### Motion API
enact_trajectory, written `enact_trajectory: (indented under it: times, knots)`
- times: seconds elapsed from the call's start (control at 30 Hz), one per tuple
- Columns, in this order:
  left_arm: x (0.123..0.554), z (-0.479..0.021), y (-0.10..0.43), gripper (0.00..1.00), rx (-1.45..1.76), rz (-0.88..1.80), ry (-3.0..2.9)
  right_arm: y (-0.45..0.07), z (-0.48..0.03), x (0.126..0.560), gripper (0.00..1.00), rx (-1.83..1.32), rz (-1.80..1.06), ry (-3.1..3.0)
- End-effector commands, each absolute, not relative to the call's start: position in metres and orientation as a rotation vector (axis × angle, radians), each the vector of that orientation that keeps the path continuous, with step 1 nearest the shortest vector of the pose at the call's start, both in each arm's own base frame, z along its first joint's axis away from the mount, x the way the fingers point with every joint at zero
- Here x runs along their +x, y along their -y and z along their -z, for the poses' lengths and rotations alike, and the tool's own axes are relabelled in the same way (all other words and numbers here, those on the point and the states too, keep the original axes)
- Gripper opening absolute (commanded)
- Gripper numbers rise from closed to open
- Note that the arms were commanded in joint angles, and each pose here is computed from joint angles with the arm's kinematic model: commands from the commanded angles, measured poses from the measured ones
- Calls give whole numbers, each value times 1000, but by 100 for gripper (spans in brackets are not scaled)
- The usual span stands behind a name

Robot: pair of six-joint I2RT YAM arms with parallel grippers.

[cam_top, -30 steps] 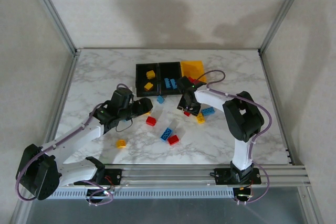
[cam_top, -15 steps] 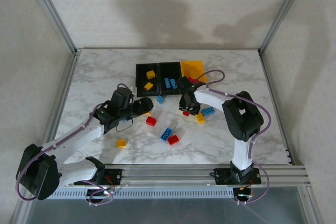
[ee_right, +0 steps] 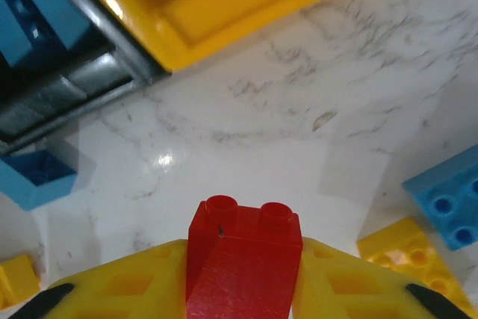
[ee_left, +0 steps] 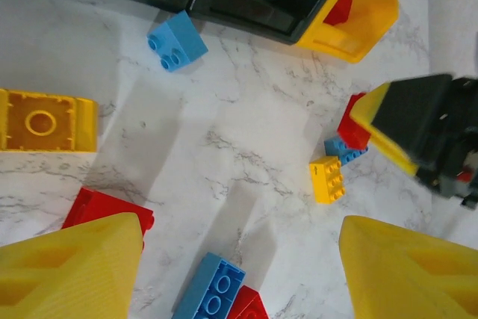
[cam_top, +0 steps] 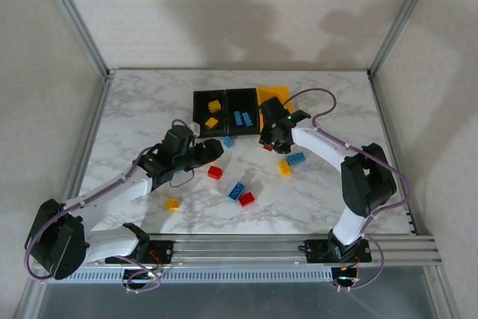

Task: Sort the legos into containers by color
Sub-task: Place the lego in the container.

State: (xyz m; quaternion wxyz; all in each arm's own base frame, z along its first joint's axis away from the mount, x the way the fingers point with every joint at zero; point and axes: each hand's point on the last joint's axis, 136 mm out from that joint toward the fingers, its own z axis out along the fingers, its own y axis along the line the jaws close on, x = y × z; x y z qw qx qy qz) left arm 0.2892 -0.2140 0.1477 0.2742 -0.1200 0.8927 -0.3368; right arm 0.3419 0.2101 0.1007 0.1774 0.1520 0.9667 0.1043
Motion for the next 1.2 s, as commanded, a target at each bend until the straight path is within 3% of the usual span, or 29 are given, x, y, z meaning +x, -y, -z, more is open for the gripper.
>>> enact_trajectory:
  times: [0.0,0.27,0.63,1.17]
  knots:
    - [301,-171,231,70,-308,968,-2330,-189,-127,367,36,436,-256,-2660]
    - [313,-184,260,70,-268,1002,-2317,-173,-153,436,37,456,-264,-2578]
    - [313,-178,267,70,-255,989,-2338,-183,-142,510,37,465,-251,-2569]
    - [312,-172,264,70,-249,957,-2357,-196,-94,537,40,456,-271,-2628]
